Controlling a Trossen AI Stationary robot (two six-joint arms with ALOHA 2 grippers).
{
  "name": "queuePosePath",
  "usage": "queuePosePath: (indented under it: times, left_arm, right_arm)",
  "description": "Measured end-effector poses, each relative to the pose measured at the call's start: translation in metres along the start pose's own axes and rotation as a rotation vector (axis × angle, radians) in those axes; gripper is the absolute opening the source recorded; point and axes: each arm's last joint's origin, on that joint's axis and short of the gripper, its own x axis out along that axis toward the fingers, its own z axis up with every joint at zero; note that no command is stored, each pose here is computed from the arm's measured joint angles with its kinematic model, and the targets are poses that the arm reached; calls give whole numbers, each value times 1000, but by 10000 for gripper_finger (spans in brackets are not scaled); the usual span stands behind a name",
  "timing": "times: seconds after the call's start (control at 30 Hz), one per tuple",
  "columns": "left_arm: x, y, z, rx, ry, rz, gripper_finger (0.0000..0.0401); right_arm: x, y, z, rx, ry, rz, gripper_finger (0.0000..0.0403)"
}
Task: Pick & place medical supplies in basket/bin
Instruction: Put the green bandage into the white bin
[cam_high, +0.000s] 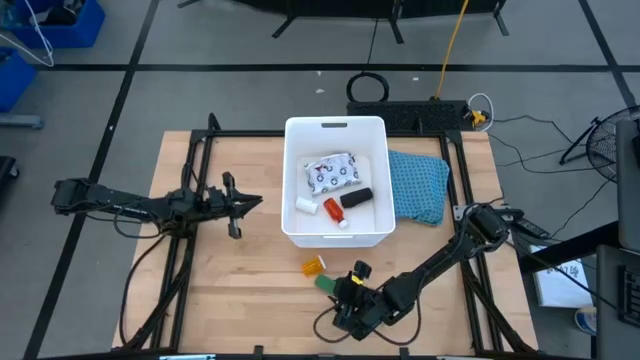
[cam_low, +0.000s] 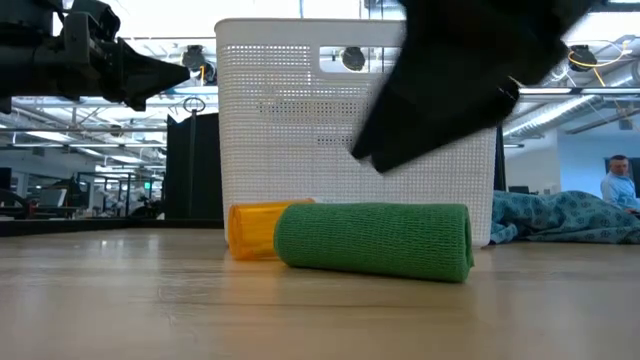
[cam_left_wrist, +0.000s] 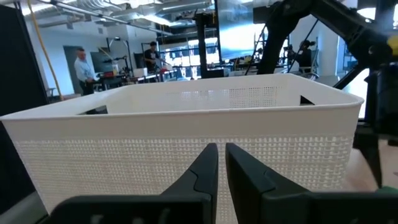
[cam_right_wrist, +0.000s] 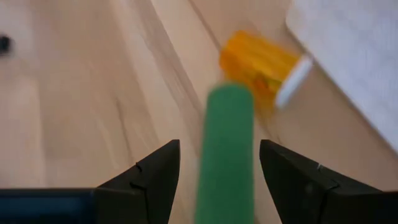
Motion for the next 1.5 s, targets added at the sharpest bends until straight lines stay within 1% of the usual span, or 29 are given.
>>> queuePosePath:
  times: [0.1, 0.17, 0.27, 0.4, 0.57, 0.63, 0.7, 0.77, 0.83, 0.97, 1.03, 1.17, 1.3, 1.37, 1.5]
  left_arm:
    - [0, 0, 0, 0, 0, 7, 38]
    - [0, 1, 0, 0, 1, 21, 41]
    - [0, 1, 0, -1, 2, 26, 46]
    - [0, 1, 0, -3, 2, 26, 46]
    - [0, 1, 0, -9, 2, 26, 47]
    - [0, 1, 0, -6, 2, 26, 47]
    - [0, 1, 0, -5, 3, 26, 47]
    - [0, 1, 0, -4, 4, 26, 47]
    - [0, 1, 0, -3, 5, 26, 47]
    - [0, 1, 0, -5, 6, 25, 47]
    - [0, 1, -1, -6, 7, 25, 47]
    - [0, 1, -1, -7, 7, 25, 47]
    - [0, 1, -1, -9, 7, 25, 47]
    - [0, 1, -1, -9, 7, 25, 47]
    - [0, 1, -1, -13, 7, 25, 47]
  right_arm:
    - [5, -8, -13, 2, 30, -24, 215]
    - [10, -14, -22, 25, 44, -21, 215]
    - [16, -18, -33, 52, 43, 31, 215]
    - [24, -27, -48, 47, 34, 93, 215]
    - [28, -37, -60, 67, 35, 109, 201]
    - [28, -39, -62, 47, 25, 115, 187]
    - [28, -36, -61, -14, 2, 136, 169]
    - [27, -33, -61, -82, -34, 153, 146]
    - [26, -31, -61, -123, -65, 152, 116]
    - [21, -29, -56, -159, -92, 168, 55]
    - [20, -27, -55, -165, -108, 174, 37]
    - [12, -23, -52, -206, -145, 205, 37]
    - [1, -18, -46, -213, -179, 240, 68]
    - [-4, -16, -43, -211, -199, 255, 76]
    - [-14, -14, -38, -232, -227, 278, 72]
